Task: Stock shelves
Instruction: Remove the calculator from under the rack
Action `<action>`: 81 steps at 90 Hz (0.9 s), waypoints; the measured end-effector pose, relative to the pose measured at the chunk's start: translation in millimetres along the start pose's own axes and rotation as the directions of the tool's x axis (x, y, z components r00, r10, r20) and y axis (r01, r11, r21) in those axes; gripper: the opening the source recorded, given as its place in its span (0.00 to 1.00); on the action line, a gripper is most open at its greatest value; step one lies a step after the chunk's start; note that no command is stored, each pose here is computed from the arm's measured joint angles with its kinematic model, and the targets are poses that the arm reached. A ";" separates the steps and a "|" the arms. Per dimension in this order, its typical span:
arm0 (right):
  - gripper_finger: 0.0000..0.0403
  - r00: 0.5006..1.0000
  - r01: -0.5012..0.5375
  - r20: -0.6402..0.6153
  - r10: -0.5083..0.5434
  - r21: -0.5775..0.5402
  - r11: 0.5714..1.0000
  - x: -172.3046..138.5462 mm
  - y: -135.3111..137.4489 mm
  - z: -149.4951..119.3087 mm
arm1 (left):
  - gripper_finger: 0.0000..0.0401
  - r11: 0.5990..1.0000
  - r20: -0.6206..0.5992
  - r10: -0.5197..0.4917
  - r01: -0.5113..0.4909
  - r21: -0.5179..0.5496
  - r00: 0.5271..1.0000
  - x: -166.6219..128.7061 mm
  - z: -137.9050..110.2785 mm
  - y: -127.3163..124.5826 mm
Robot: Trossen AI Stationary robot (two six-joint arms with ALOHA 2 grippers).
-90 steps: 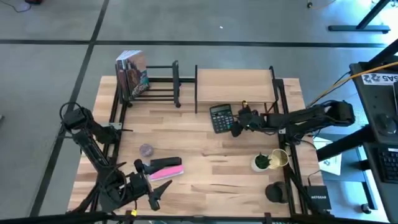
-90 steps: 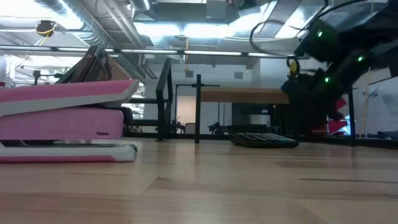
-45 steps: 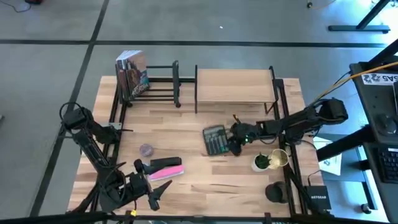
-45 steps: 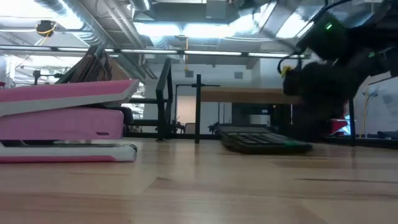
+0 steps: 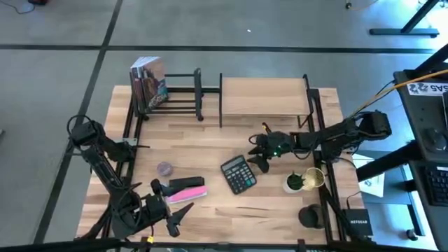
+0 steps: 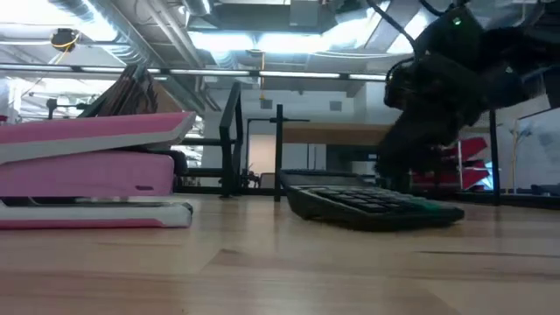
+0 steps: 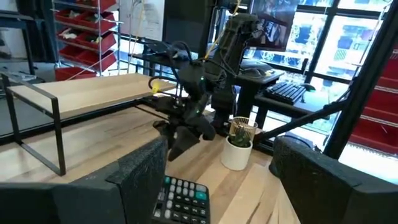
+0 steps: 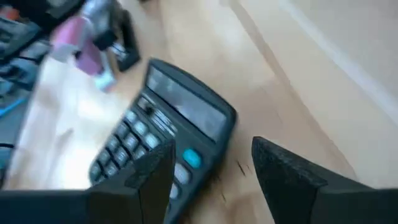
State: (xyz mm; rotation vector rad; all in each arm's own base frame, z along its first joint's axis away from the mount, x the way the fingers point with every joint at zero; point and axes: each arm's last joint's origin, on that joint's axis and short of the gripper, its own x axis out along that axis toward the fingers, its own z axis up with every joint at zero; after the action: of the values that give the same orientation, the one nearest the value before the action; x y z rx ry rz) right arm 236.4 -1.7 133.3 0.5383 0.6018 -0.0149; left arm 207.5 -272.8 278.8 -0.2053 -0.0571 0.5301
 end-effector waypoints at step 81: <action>0.19 0.966 -0.207 -0.159 0.204 -0.003 0.978 67.0 -16.3 16.4 | 0.69 1.000 0.000 0.000 0.000 0.002 1.000 0.0 0.0 0.0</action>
State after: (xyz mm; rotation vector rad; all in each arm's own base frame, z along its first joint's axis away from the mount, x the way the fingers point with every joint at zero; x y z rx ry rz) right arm 298.0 -14.3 100.5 0.5843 0.6973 0.2323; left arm 207.5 -272.8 278.8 -0.2031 -0.0565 0.5302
